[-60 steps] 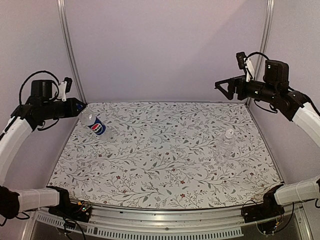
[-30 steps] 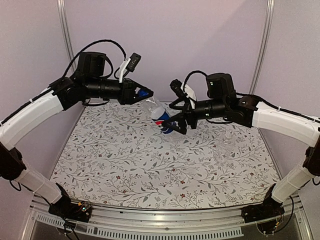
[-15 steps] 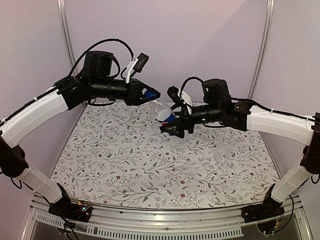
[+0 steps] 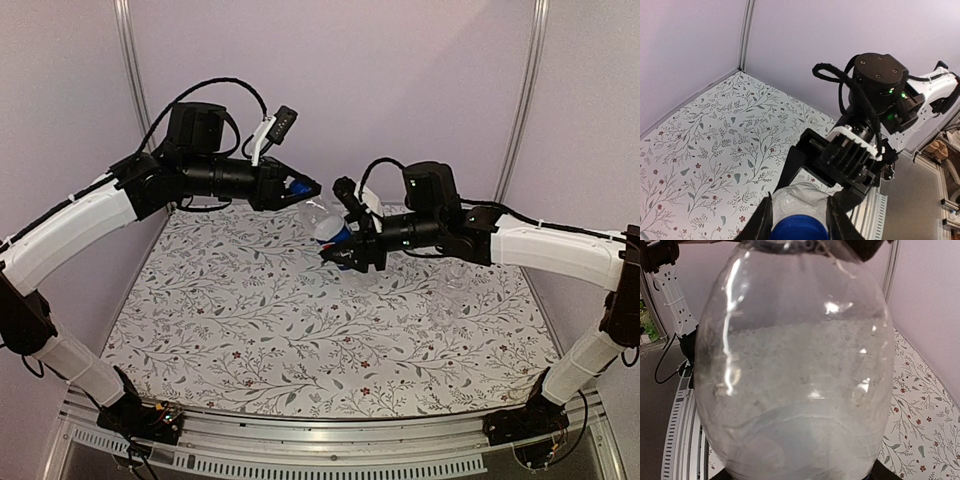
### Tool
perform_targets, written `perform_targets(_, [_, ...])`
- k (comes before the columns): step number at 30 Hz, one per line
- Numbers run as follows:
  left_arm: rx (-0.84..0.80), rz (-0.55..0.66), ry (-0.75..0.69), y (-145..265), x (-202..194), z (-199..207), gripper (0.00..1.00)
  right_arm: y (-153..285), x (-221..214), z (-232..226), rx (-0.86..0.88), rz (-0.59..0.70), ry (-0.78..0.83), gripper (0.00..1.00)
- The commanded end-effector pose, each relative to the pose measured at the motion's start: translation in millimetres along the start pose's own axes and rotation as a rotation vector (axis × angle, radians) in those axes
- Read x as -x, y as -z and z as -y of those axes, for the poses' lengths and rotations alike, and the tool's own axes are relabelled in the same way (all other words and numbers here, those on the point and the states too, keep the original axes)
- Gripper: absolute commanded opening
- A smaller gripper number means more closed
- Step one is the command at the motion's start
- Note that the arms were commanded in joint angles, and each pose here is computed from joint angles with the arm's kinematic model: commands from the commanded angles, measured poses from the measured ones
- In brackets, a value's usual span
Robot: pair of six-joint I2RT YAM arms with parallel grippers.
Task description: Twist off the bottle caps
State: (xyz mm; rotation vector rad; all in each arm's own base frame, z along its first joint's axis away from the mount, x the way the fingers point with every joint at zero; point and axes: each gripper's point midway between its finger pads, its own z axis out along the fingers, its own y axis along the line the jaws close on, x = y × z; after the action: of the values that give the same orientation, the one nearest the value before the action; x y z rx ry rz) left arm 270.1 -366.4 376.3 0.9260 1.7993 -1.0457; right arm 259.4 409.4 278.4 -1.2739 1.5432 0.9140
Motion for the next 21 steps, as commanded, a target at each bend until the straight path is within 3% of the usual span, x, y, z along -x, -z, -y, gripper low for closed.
perform_targets(1, [-0.057, 0.036, 0.008, 7.0, 7.1, 8.8, 0.07, -1.1, -0.3, -7.2, 0.033, 0.025, 0.019, 0.54])
perform_targets(6, [-0.100, 0.060, 0.024, 13.3, 10.6, 8.5, 0.25, 2.9, 8.6, -12.9, 0.057, 0.070, 0.037, 0.46])
perform_targets(12, [-0.161, 0.090, -0.008, 17.9, 11.4, 14.5, 0.58, 8.6, 18.9, -24.8, 0.118, 0.117, 0.013, 0.45])
perform_targets(14, [-0.186, 0.111, -0.029, 20.9, 11.9, 18.4, 0.79, 8.7, 18.1, -29.0, 0.146, 0.118, 0.001, 0.44])
perform_targets(15, [-0.198, 0.124, -0.045, 23.7, 13.4, 21.4, 0.97, 9.0, 18.3, -31.5, 0.159, 0.120, -0.001, 0.44])
perform_targets(21, [-0.307, 0.187, -0.157, 36.6, 18.8, 41.2, 1.00, 10.8, 20.9, -48.2, 0.268, 0.138, -0.024, 0.43])
